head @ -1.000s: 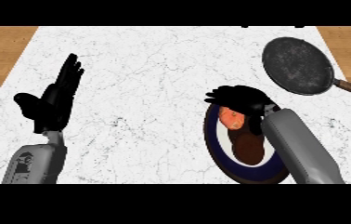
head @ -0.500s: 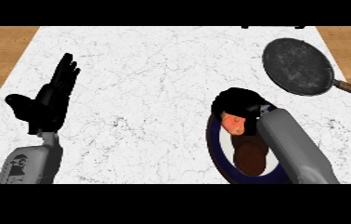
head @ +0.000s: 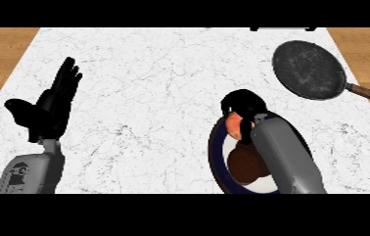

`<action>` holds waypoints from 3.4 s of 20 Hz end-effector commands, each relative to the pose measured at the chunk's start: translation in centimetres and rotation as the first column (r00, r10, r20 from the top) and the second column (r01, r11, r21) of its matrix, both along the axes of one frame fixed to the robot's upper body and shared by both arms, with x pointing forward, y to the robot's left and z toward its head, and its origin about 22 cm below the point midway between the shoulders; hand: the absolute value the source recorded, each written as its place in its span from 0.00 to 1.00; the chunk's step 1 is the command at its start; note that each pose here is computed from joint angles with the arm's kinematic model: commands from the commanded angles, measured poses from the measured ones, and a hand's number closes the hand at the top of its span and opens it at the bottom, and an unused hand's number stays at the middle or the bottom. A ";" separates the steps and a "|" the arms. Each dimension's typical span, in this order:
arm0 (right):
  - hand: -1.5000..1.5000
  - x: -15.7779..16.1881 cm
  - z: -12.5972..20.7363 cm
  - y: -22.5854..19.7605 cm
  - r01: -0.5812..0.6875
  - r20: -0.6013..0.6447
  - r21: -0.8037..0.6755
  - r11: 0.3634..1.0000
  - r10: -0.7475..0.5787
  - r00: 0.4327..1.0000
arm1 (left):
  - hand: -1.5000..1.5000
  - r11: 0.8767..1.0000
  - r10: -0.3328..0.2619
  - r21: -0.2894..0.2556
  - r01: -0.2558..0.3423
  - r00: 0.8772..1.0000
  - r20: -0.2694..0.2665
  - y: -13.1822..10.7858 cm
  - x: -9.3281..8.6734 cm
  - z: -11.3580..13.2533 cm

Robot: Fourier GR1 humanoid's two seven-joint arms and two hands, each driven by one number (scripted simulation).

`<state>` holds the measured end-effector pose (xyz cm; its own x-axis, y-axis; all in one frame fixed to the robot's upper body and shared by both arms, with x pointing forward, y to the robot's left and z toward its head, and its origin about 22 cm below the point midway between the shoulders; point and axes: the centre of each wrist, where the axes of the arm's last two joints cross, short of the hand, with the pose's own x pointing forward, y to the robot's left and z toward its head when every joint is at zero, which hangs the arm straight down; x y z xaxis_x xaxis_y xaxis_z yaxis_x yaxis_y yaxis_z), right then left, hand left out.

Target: Pick the squash from the plate and place it in the pan

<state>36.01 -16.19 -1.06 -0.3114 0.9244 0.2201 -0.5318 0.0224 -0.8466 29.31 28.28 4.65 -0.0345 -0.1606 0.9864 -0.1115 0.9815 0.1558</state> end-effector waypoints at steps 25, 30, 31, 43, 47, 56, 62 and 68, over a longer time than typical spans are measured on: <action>1.00 2.3 14.9 -4.2 0.471 0.385 0.673 0.570 -0.814 0.435 | 0.50 1.000 -0.023 -0.008 0.023 1.000 0.000 -1.0 1.4 1.8; 1.00 2.1 11.2 -11.9 0.542 0.456 0.593 0.596 -0.803 0.384 | 0.50 1.000 -0.006 0.013 0.006 1.000 0.007 -1.1 1.3 0.9; 1.00 4.8 13.9 -12.4 0.567 0.443 0.594 0.571 -0.820 0.361 | 0.50 1.000 -0.026 0.000 0.026 1.000 0.012 -1.5 0.8 0.0; 1.00 3.5 9.4 -24.6 0.666 0.553 0.507 0.547 -0.799 0.236 | 0.50 0.997 -0.071 -0.005 0.071 0.997 0.028 -1.1 2.2 2.5; 1.00 2.6 8.5 -26.3 0.654 0.547 0.536 0.533 -0.810 0.212 | 0.50 0.996 -0.089 0.004 0.089 0.995 0.042 -3.1 2.1 1.4; 0.00 1.6 5.0 -26.0 0.693 0.139 0.600 0.399 -0.906 0.400 | 0.50 0.996 -0.087 0.003 0.087 0.995 0.043 -2.6 1.8 1.8; 0.00 0.5 5.1 -27.9 0.613 0.174 0.674 0.412 -0.895 0.410 | 0.50 0.996 -0.094 0.007 0.094 0.995 0.038 -2.8 2.1 1.3; 0.00 0.4 5.2 -28.0 0.425 0.172 0.858 0.289 -0.940 0.294 | 0.50 0.999 -0.048 0.003 0.048 0.998 0.037 -1.1 1.2 0.8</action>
